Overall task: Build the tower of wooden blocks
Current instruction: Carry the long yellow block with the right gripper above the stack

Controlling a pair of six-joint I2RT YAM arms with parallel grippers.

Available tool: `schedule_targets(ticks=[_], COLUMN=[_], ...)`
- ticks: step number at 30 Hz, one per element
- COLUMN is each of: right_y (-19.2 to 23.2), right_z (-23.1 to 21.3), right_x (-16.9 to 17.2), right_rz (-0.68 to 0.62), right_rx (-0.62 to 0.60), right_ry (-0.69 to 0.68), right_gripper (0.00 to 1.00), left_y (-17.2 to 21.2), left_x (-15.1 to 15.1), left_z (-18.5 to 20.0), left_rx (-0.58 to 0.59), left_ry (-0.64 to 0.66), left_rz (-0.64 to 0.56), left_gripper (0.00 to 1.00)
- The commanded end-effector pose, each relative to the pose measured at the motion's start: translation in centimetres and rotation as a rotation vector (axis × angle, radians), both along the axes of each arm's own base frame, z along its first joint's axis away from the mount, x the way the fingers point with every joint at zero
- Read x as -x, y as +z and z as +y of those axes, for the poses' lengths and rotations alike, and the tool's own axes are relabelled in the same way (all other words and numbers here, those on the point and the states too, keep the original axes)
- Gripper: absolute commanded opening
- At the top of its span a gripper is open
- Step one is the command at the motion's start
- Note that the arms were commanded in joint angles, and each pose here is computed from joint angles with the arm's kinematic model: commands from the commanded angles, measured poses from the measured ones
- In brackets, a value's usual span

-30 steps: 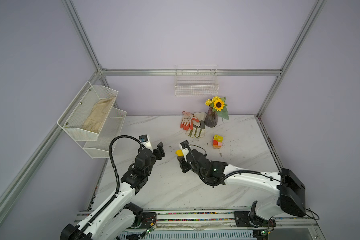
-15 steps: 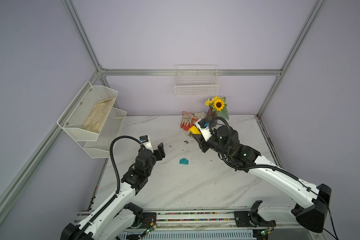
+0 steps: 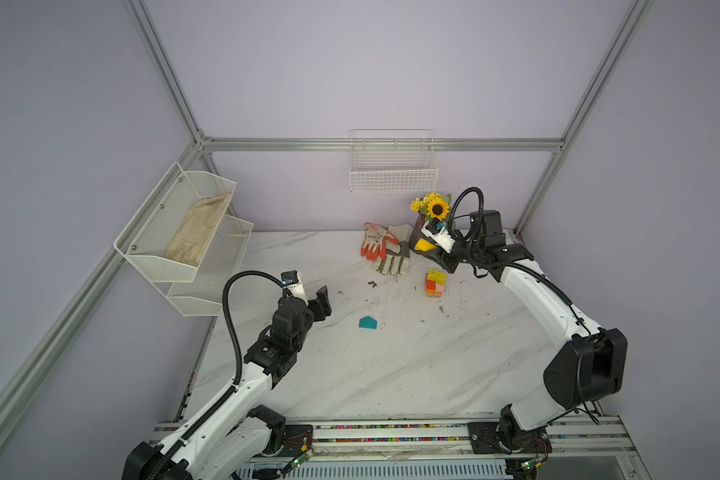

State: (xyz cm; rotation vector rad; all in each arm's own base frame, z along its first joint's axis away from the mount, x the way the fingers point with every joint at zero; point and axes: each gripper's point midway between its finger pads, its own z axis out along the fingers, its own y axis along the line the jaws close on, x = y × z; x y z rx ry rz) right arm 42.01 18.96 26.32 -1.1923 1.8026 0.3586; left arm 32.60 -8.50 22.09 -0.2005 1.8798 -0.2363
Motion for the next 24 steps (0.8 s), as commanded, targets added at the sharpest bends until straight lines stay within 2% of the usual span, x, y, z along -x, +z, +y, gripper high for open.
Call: schedule_targets(ticks=[1, 10, 18, 24], right_y=[-0.1, -3.5, -7.6, -9.4], right_z=[-0.5, -2.2, -2.9, -4.2], right_x=[1.3, -2.3, -3.7, -4.1], right_rz=[-0.019, -0.029, 0.074, 0.141], right_rx=[-0.007, 0.041, 0.086, 0.058], right_ry=[0.187, 0.271, 0.341, 0.341], right_gripper=[0.00, 0.00, 0.00, 0.00], left_y=[-0.4, -0.4, -0.5, -0.6], left_x=[-0.3, -0.4, -0.6, -0.7], left_z=[-0.1, -0.4, -0.8, -0.8], left_rx=[0.020, 0.026, 0.031, 0.028], left_ry=[-0.001, -0.015, -0.026, -0.028], left_rz=[-0.013, -0.004, -0.001, 0.007], left_gripper=[0.81, 0.81, 0.81, 0.81])
